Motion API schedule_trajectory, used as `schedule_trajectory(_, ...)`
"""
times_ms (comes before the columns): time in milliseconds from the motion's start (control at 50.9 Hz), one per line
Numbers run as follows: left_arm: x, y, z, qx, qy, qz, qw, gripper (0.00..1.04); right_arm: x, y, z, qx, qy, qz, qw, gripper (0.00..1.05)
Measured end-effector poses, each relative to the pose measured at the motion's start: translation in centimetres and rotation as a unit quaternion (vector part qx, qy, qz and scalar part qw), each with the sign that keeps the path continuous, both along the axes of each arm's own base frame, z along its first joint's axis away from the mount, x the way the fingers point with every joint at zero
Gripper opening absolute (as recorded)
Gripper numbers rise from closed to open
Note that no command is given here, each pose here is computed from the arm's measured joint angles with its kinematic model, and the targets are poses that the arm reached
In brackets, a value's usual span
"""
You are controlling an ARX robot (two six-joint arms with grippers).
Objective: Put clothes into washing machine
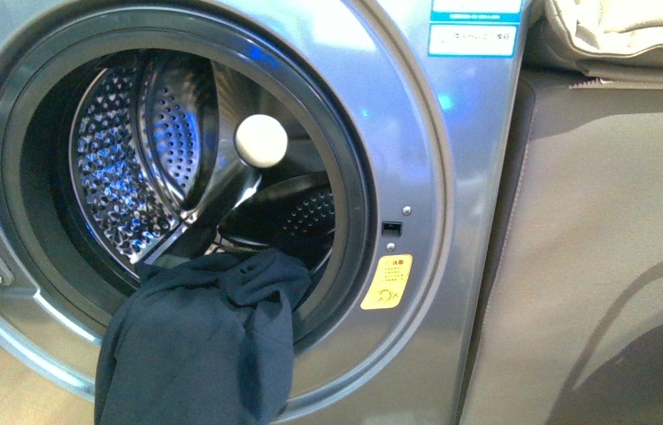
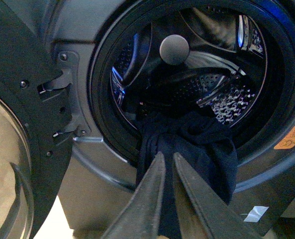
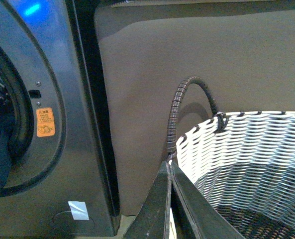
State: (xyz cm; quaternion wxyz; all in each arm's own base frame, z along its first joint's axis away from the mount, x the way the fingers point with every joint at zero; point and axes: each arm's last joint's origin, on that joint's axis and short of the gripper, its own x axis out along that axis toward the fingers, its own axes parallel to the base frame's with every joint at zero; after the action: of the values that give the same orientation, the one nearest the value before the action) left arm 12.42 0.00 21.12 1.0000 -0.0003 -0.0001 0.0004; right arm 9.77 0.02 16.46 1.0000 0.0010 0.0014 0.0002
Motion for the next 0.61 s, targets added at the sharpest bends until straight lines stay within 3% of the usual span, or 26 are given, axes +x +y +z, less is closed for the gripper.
schedule_trajectory(39,-0.1,0.0,-0.5,-0.001,0.001,0.0,1.0,0.02,0.0,0.0,0.0,0.0,0.0,0.0,1.0,0.02)
schedule_trajectory(609,-1.6,0.0,-3.4,0.0,-0.001,0.0,1.0,0.04,0.0,0.0,0.0,0.0,0.0,0.0,1.0,0.02)
